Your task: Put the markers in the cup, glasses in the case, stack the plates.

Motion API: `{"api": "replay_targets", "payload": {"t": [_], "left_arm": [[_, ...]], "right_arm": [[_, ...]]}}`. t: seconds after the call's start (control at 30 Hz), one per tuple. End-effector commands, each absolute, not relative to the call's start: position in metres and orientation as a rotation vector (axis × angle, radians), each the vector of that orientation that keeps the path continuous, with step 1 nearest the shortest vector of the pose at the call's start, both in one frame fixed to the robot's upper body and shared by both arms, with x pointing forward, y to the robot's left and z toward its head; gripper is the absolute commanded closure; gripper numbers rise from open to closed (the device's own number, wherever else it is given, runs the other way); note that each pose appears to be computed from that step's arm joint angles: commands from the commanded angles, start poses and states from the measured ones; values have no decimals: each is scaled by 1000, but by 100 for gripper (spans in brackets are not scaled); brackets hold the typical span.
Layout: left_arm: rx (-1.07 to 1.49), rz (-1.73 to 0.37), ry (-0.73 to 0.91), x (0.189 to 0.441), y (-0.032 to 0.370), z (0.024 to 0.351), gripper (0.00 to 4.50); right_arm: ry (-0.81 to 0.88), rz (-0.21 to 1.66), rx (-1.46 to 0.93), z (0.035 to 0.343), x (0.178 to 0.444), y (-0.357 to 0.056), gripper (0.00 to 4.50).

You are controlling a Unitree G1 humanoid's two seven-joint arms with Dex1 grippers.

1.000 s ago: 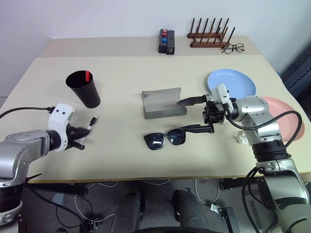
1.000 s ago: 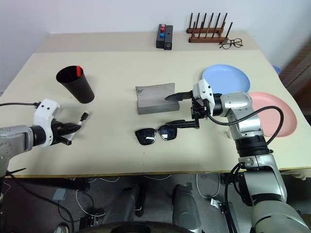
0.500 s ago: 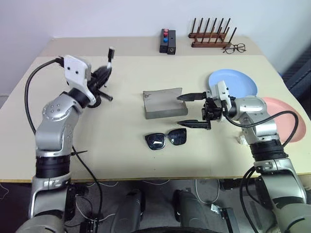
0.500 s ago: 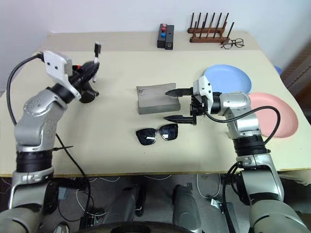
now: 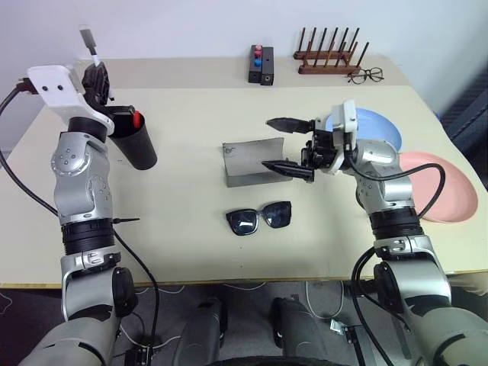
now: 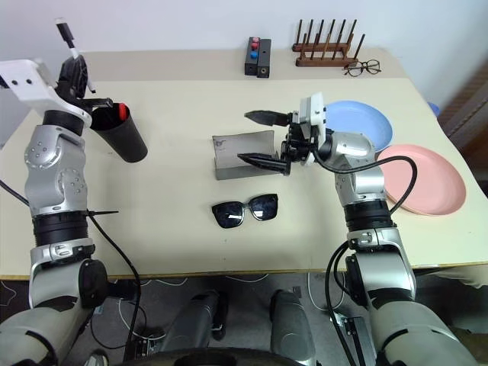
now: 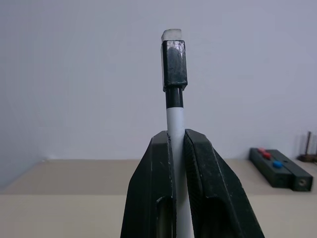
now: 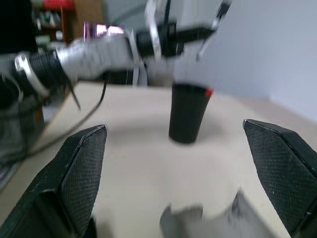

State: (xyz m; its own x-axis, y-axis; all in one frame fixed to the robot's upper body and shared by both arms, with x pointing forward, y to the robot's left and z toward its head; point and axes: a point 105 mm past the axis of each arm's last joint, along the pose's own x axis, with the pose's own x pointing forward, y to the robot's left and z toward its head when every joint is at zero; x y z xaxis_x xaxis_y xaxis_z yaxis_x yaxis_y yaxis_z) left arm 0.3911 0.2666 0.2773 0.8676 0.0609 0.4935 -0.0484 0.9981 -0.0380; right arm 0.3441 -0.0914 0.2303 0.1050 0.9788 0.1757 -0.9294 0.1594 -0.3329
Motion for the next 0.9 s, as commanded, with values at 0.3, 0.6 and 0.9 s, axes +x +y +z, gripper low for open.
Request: {"api": "replay_targets", "payload": {"t": [0.3,0.6,0.9], "left_arm": [[-23,153,-588,383,287,286,443],[-4,149,-545,391,281,263,443],[17,134,-511,394,280,250,443]], "right_arm": [[-495,1414,-136,251,342,-89,0],[-525,1409,-115,259,342,-87,0],[-530,1401,-112,262,341,-89,0]]}}
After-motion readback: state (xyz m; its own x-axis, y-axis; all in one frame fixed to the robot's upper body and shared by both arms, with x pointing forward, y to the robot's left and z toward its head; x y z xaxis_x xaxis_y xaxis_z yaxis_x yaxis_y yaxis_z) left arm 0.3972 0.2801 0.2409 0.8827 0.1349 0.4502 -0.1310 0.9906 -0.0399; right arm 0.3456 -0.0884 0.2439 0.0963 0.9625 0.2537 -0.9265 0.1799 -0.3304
